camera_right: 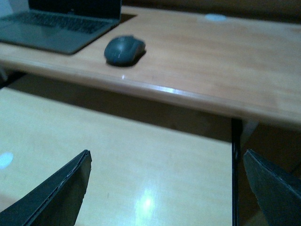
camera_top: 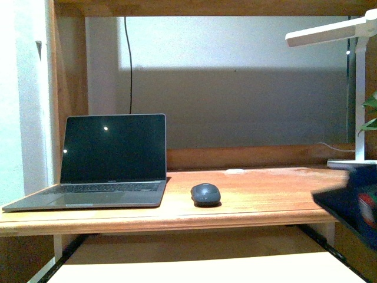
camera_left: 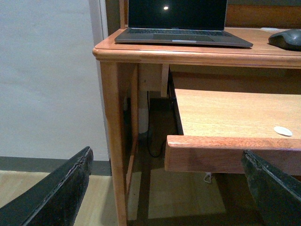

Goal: Place mouse

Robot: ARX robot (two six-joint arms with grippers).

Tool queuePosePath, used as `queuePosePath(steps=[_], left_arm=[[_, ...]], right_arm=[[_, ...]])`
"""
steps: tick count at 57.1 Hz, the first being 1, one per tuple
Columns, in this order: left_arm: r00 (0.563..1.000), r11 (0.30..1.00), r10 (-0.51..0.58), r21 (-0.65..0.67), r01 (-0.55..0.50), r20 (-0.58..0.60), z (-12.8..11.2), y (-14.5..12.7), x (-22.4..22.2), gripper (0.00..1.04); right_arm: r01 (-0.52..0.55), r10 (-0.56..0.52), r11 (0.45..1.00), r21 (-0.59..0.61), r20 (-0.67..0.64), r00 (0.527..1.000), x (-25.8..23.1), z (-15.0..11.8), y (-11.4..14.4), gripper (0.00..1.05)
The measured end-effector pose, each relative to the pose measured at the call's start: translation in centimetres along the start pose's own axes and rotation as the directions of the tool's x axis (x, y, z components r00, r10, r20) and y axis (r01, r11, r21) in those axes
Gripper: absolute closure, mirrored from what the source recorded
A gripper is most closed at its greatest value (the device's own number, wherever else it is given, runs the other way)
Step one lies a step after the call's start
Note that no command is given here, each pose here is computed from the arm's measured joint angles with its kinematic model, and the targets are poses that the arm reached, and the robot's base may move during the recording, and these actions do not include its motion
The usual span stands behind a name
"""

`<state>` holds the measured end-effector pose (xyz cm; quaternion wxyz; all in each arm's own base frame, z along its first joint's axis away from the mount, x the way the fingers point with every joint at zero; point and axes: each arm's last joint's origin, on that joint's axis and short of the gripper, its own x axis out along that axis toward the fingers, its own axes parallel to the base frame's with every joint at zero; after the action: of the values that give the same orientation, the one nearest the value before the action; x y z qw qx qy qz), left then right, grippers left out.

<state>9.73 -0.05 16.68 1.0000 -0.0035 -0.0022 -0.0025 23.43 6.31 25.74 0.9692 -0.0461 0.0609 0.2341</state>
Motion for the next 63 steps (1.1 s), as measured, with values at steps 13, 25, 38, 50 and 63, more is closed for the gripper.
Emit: queuePosePath(steps=[13, 25, 38, 50, 63], left_arm=[[1.000, 1.000, 0.000, 0.000, 0.000, 0.000, 0.0, 0.0, 0.0, 0.08], [1.000, 1.000, 0.000, 0.000, 0.000, 0.000, 0.0, 0.0, 0.0, 0.08], [1.000, 1.000, 0.000, 0.000, 0.000, 0.000, 0.0, 0.0, 0.0, 0.08], [1.000, 1.000, 0.000, 0.000, 0.000, 0.000, 0.0, 0.0, 0.0, 0.08], [1.000, 1.000, 0.000, 0.000, 0.000, 0.000, 0.0, 0.0, 0.0, 0.08]], right_arm=[[0.001, 0.001, 1.000, 0.031, -0.081, 0.997, -4.5, -6.4, 0.2, 0.07], [-0.007, 0.010, 1.000, 0.025, -0.133, 0.991, -4.3, -9.3, 1.9, 0.07], [-0.050, 0.049, 0.999, -0.002, -0.151, 0.987, -0.9, -9.8, 4.3, 0.07], [-0.083, 0.079, 0.997, -0.012, -0.174, 0.982, 1.8, -10.0, 6.1, 0.07], [-0.097, 0.094, 0.995, -0.008, -0.184, 0.978, 3.9, -10.0, 7.4, 0.07]])
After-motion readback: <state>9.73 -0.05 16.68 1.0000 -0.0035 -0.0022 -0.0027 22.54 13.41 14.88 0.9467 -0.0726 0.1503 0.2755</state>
